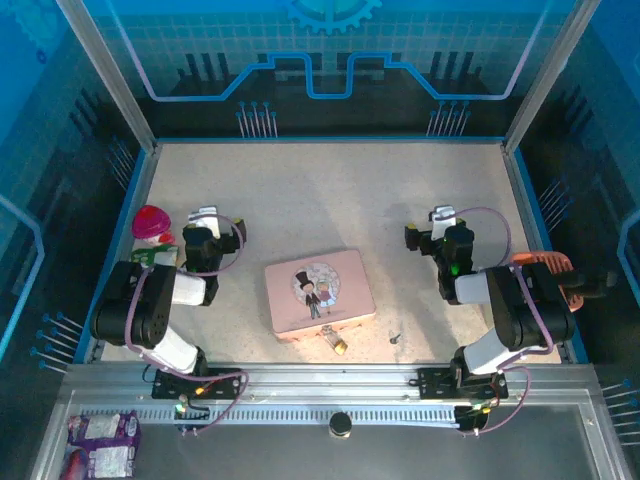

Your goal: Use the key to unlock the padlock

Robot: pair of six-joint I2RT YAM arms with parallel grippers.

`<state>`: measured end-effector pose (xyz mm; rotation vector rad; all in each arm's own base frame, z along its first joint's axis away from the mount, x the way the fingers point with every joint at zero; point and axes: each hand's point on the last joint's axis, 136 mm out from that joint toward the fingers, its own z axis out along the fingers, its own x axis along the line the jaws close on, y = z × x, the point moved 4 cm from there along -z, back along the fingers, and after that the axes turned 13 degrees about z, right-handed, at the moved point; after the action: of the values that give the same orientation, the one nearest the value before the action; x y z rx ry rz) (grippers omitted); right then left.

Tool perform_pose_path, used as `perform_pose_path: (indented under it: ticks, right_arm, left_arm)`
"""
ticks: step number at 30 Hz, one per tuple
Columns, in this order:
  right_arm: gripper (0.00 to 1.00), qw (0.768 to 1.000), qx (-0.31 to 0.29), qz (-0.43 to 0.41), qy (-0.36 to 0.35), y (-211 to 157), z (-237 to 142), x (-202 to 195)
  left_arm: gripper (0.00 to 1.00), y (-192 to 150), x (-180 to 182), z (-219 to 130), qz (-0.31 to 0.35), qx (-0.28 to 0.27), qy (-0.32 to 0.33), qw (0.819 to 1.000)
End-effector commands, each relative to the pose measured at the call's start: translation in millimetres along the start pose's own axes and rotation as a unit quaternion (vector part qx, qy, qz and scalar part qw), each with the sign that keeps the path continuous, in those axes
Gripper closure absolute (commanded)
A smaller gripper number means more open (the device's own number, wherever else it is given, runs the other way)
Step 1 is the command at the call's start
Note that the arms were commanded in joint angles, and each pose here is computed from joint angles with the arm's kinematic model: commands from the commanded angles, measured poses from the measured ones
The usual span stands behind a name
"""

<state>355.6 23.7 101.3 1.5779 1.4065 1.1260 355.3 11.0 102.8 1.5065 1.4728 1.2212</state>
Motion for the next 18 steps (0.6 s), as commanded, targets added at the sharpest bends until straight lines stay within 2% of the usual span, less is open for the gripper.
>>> perform_pose_path:
  ticks: [1,18]
  right_arm:
    - [0.0,1.0,-0.014,-0.003,0.008,12.0,2.0,1.9]
    - [0.0,1.0,-0.014,-0.003,0.007,11.5,1.7,1.6]
  left_arm:
    - [0.01,6.7,3.8,-1.7,-0.009,-0.013,0.005,1.0]
    - [0.01,6.6,3.9,-1.7,-0.009,-0.013,0.005,1.0]
